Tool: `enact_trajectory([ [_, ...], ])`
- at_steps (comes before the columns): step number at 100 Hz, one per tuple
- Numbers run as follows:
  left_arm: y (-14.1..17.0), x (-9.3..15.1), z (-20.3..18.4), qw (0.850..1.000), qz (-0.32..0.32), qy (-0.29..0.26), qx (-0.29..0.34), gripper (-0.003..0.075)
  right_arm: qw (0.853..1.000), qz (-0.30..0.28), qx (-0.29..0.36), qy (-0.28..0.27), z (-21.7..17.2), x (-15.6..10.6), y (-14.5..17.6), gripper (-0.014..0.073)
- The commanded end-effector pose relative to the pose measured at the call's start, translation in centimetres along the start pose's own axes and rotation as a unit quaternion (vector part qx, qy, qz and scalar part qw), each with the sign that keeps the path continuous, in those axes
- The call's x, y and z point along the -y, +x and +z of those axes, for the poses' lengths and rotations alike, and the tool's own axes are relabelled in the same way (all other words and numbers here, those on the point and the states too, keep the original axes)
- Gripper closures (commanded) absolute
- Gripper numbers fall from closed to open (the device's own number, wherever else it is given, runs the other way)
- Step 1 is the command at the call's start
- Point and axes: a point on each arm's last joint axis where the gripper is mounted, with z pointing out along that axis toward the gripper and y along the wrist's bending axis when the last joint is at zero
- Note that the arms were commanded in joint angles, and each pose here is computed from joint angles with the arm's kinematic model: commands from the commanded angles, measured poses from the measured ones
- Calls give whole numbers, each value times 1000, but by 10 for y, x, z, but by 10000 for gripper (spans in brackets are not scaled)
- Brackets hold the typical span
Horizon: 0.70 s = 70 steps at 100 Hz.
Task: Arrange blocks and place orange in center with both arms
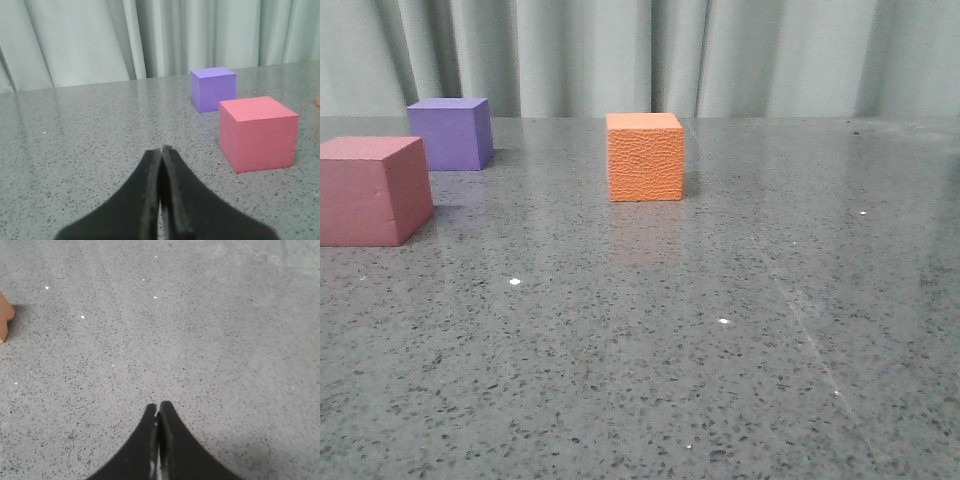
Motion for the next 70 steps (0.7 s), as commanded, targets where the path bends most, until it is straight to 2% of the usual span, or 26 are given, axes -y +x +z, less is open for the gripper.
enact_trajectory([
  [1,10,3,0,1000,-7,10,25,739,997,-16,68,-23,0,-1,2,662],
  [21,10,3,0,1000,-7,10,25,739,988,-20,139,-68,2,2,51,662],
  [32,10,3,0,1000,-7,10,25,739,986,-10,157,-55,-1,10,74,662],
  [44,10,3,0,1000,-7,10,25,739,982,-30,182,-39,-5,14,94,662],
  [55,10,3,0,1000,-7,10,25,739,973,-46,223,-34,-8,14,105,662],
  [70,10,3,0,1000,-7,10,25,739,963,-30,266,-29,-2,15,120,662],
])
